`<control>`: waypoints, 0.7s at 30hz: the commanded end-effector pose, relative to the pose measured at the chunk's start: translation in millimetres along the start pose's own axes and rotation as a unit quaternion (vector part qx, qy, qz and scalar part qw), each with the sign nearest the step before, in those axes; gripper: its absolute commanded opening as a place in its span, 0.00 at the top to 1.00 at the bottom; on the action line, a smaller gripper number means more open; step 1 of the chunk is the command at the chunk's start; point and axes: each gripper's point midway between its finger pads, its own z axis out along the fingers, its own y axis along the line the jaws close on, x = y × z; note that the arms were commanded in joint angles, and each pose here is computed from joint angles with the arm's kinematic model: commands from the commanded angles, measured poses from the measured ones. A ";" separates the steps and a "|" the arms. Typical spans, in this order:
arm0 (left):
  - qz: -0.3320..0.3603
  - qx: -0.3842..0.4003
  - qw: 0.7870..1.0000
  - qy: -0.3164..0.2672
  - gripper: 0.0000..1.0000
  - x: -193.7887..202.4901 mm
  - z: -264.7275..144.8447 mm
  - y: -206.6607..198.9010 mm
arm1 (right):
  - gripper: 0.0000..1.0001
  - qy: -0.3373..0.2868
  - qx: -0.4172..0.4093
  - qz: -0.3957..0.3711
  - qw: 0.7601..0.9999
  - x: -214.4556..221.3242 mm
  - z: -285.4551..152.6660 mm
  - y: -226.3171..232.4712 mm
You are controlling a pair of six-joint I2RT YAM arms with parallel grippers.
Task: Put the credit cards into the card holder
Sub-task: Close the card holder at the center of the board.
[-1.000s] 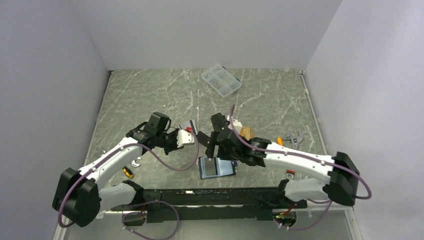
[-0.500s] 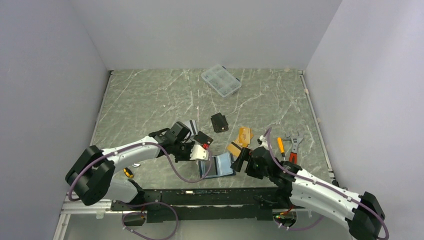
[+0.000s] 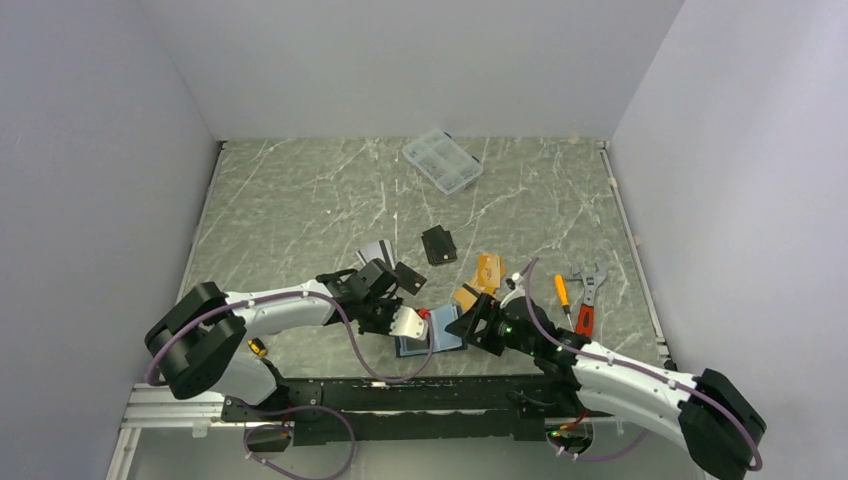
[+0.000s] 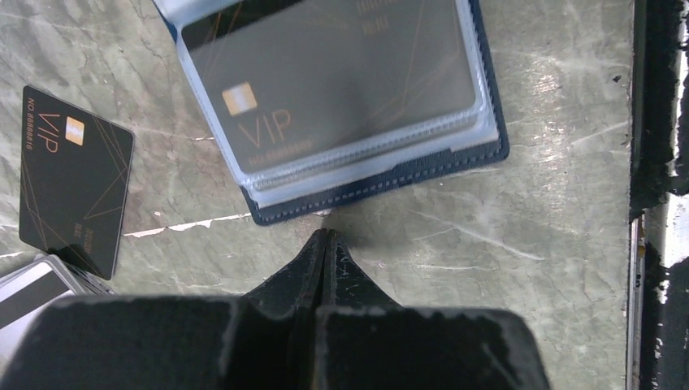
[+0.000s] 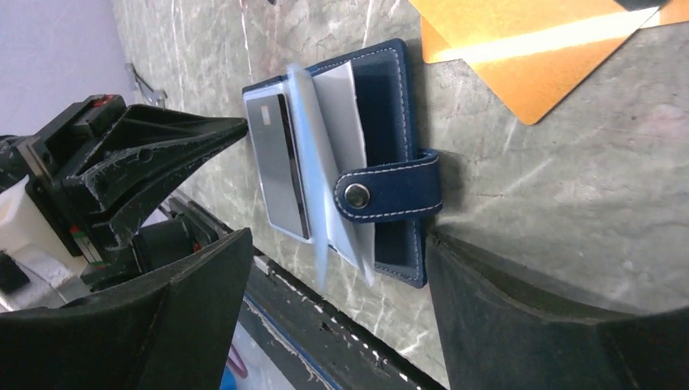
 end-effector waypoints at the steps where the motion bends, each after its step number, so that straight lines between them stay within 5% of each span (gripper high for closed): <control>1: 0.023 -0.003 1.000 0.016 0.99 3.0 6.4 3.7 | 0.21 0.016 0.008 0.002 1.000 7.2 8.1 -8.0; 13: 0.032 0.000 0.999 0.013 1.00 -3.1 6.4 5.6 | 0.39 -0.022 -0.077 0.008 0.997 -11.0 2.3 34.9; 21: 0.030 0.001 1.000 -0.002 1.00 -13.6 4.3 2.5 | 0.42 -0.021 -0.113 0.003 0.993 -14.5 -2.0 55.8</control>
